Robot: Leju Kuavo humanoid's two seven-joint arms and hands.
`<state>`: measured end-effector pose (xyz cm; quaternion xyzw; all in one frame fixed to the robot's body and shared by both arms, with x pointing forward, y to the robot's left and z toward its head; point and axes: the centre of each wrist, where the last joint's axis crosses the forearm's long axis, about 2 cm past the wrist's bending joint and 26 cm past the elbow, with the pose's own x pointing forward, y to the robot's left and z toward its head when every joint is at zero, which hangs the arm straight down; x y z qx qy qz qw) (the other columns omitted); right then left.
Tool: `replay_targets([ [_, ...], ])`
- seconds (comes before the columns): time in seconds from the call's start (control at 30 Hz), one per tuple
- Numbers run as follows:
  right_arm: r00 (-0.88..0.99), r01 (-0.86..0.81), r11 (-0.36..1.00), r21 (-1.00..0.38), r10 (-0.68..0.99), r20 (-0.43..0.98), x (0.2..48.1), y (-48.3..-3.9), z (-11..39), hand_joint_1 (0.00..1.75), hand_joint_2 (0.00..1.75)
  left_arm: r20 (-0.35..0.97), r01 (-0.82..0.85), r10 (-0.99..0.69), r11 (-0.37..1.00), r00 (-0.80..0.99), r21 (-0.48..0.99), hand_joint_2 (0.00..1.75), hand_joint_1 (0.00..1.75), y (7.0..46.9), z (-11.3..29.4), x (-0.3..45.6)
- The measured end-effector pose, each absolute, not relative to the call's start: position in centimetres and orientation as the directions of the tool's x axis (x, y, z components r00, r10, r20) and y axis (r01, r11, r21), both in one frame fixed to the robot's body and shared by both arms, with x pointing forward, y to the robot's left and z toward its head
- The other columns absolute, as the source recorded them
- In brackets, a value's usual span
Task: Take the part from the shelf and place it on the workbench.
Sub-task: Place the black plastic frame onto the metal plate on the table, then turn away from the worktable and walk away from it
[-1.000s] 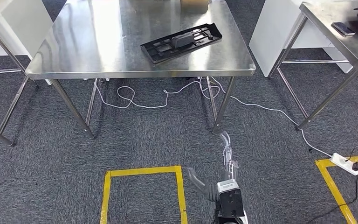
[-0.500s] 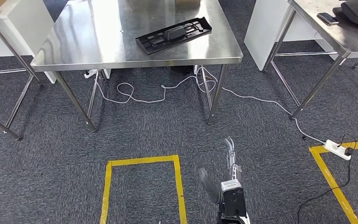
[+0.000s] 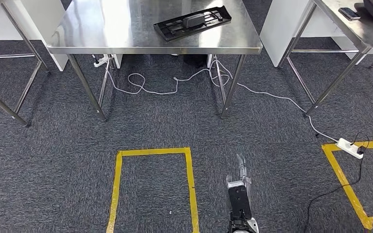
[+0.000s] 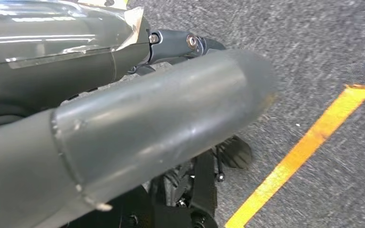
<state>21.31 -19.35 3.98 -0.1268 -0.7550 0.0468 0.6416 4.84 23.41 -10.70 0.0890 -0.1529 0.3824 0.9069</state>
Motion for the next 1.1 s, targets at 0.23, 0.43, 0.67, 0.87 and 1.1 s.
replay_targets([
  [0.23,-0.002,0.125,0.962,-0.242,0.244,0.97,21.8,-19.7,2.5,0.0,0.0,0.344,-0.705,0.652,0.708,0.676,0.044,0.0,0.0,23.3,-10.7,4.8],
  [0.43,0.453,0.002,0.906,-0.424,0.377,0.808,19.0,-21.0,-4.4,0.0,0.0,0.346,-0.661,0.611,0.75,0.712,0.036,0.0,0.0,23.5,-10.8,4.5],
  [0.67,0.919,-0.052,0.95,-0.307,0.166,0.358,11.1,-24.1,-9.3,0.0,0.0,0.363,-0.594,0.545,0.804,0.756,0.029,0.0,0.0,24.4,-10.9,4.4],
  [0.87,0.983,-0.027,0.942,-0.334,0.086,0.163,7.4,-25.5,-10.3,0.0,0.0,0.377,-0.58,0.529,0.814,0.76,0.028,0.0,0.0,24.9,-10.9,4.6],
  [1.1,0.962,0.048,0.917,-0.395,0.064,0.266,6.3,-26.0,-10.5,0.0,0.0,0.39,-0.549,0.49,0.835,0.78,0.049,0.0,0.0,25.0,-10.9,4.7],
])
